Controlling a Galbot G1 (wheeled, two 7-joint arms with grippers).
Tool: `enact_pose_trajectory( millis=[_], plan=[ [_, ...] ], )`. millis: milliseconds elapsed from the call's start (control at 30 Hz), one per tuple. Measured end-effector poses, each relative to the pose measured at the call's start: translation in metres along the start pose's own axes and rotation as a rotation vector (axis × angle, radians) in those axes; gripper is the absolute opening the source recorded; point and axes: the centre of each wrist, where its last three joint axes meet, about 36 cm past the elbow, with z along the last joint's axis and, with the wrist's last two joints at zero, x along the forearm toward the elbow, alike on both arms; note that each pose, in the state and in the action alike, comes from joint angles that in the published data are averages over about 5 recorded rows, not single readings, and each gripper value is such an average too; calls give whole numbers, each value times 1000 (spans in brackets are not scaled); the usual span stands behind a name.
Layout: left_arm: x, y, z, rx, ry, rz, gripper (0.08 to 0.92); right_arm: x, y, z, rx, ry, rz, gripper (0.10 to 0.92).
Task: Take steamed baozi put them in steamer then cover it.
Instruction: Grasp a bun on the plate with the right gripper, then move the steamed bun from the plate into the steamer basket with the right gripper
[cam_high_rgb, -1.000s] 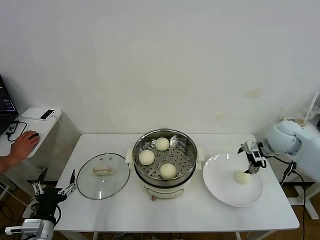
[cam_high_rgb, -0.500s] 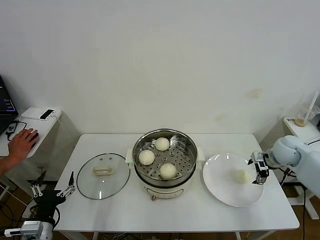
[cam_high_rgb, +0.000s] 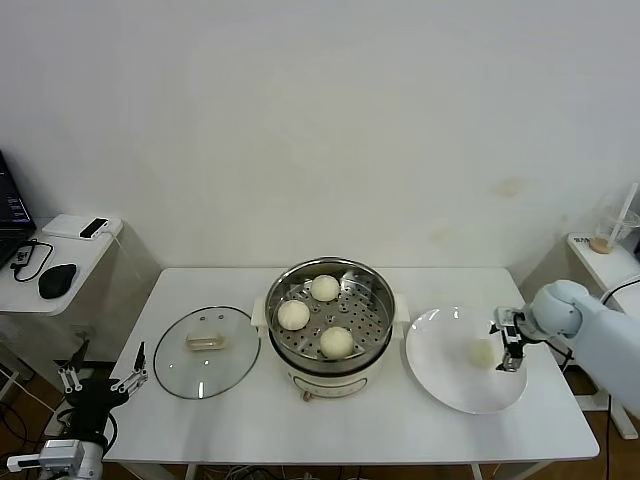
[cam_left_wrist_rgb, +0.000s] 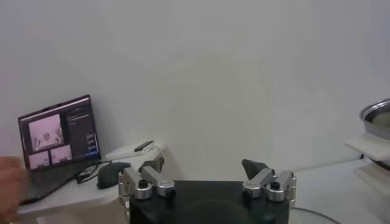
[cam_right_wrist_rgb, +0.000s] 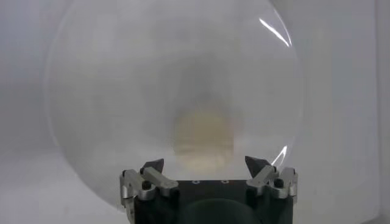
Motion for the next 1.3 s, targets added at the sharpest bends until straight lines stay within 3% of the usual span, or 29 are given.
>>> enact_pose_trajectory(
  millis=[167, 767, 1033, 1300],
  plan=[
    [0, 0, 0, 1, 0, -1, 823, -7, 0, -3, -6, 0, -4, 811],
    [1, 3, -1, -1, -2, -11, 823, -7, -8, -12, -6, 8, -19, 630],
    [0, 3, -2, -2, -5, -13, 823, 30, -23, -19, 20, 7, -1, 631],
    [-2, 0, -3, 6, -10, -7, 823, 100, -45, -57, 73, -51, 74, 636]
  ],
)
